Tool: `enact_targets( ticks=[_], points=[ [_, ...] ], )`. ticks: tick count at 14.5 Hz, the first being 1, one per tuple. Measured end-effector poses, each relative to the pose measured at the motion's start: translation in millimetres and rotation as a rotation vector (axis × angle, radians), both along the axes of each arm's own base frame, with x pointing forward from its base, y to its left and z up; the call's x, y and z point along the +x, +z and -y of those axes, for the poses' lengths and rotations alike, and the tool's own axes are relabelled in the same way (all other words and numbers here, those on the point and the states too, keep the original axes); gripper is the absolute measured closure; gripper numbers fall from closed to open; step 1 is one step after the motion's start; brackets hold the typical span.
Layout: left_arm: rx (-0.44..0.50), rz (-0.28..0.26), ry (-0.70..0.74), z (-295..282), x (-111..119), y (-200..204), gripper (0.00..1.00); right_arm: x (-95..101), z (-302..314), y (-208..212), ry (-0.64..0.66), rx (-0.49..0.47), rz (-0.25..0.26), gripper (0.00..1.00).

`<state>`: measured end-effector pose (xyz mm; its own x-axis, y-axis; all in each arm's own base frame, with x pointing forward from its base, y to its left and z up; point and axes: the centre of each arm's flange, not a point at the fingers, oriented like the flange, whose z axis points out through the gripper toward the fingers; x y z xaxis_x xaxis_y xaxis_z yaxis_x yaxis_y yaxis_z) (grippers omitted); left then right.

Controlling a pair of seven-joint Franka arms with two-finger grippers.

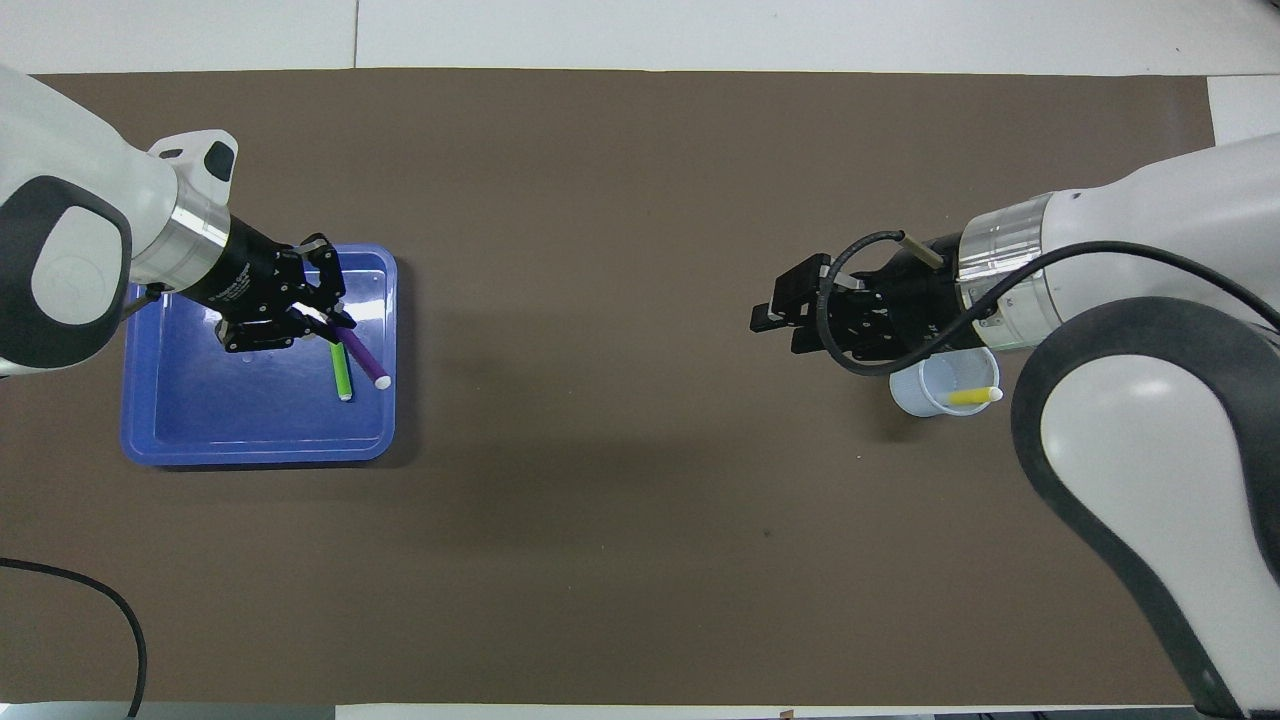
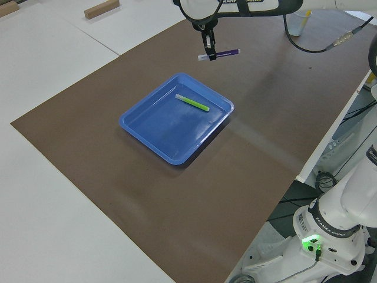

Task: Transfer and insert pens with both arms
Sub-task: 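Lift the purple pen with the left gripper while the right gripper approaches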

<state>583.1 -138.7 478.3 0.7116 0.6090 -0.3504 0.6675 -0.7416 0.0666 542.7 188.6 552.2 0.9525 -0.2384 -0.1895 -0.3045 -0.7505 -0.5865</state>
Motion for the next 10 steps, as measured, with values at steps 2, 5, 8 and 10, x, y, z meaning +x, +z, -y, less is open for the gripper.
enact_targets(
  ticks=[2, 5, 8, 10],
  points=[
    [-0.042, -0.029, 0.101, 35.3, -10.1, 20.7, 0.83, -0.8, -13.2, 3.2, -0.029, 0.021, 0.005, 0.49],
    [-0.091, -0.102, 0.265, 83.5, -31.4, 47.0, 0.83, 0.5, -25.5, 7.1, -0.095, 0.104, -0.015, 0.49],
    [-0.133, -0.148, 0.403, 124.3, -53.1, 66.7, 0.83, 1.0, -35.5, 12.1, -0.148, 0.145, -0.016, 0.49],
    [-0.179, -0.180, 0.498, 140.8, -64.8, 64.5, 0.83, -5.1, -53.0, 13.7, -0.155, 0.152, -0.029, 0.49]
  ],
)
